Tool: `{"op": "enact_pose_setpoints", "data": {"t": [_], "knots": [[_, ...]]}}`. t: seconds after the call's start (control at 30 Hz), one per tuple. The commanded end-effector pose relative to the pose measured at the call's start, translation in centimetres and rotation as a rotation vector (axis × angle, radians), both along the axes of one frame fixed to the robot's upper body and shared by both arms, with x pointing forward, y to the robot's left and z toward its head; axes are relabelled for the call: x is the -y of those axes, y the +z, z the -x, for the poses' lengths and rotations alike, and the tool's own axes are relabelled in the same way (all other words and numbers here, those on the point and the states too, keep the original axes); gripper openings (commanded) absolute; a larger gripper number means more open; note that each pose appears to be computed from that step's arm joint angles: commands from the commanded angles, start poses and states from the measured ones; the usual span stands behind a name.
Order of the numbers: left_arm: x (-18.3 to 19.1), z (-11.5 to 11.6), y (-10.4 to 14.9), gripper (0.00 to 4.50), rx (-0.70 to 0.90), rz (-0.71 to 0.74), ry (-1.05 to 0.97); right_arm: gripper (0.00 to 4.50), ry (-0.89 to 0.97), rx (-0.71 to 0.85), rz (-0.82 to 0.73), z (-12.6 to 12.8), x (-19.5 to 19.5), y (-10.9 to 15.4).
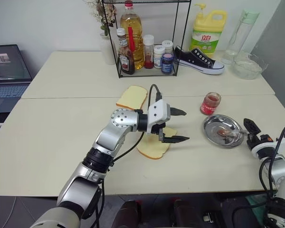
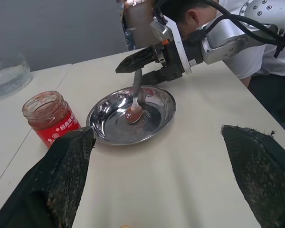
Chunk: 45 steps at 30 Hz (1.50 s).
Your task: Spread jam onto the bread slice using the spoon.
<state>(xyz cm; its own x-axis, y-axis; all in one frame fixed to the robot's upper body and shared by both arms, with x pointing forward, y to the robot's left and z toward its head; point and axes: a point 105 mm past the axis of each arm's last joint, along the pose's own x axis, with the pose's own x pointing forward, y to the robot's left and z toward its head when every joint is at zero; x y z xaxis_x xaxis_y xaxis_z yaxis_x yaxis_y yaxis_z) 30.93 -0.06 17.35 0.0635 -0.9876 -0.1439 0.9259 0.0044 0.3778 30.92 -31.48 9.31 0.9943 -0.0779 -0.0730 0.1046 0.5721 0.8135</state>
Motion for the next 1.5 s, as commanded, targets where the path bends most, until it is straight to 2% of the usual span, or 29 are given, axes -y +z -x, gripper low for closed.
{"op": "enact_pose_setpoints", "data": {"t": [0.03,0.23,0.3,0.53,0.7,0.87,0.97,1.03,1.23,1.33,1.5], "knots": [[0.1,0.3,1.1,4.50,0.053,0.015,-0.006,2.85,-0.015,0.044,0.013,0.1,0.4,0.9],[0.0,0.2,1.0,4.50,0.056,0.006,-0.005,0.53,0.002,0.043,0.027,0.1,-0.1,0.7],[-0.1,0.1,1.0,4.50,0.058,0.004,-0.003,0.01,0.002,0.047,0.025,0.1,-0.1,0.8],[-0.5,-0.4,1.5,4.50,0.060,0.015,0.018,0.01,-0.002,0.092,0.048,0.4,0.0,2.6],[-1.5,-1.3,2.5,4.50,0.036,0.055,0.071,0.01,0.006,0.195,0.072,0.6,-0.1,7.0],[-2.3,-2.4,2.5,4.50,0.048,0.043,0.123,0.01,0.026,0.281,0.104,0.2,-0.2,11.1],[-1.4,-3.4,4.0,4.50,0.052,0.115,0.168,0.01,0.068,0.358,0.183,-2.4,-1.7,15.4],[-1.2,-3.6,4.1,4.50,0.055,0.123,0.173,0.01,0.079,0.376,0.215,-3.5,-2.4,16.8],[-1.2,-4.2,4.1,4.50,0.073,0.109,0.191,0.01,0.149,0.365,0.386,-6.5,-5.3,18.4],[-1.5,-4.6,4.3,4.50,0.086,0.107,0.219,0.01,0.193,0.332,0.538,-7.6,-6.9,17.9],[-1.9,-4.5,4.2,4.50,0.087,0.104,0.232,0.01,0.200,0.323,0.623,-8.2,-7.2,17.6]]}}
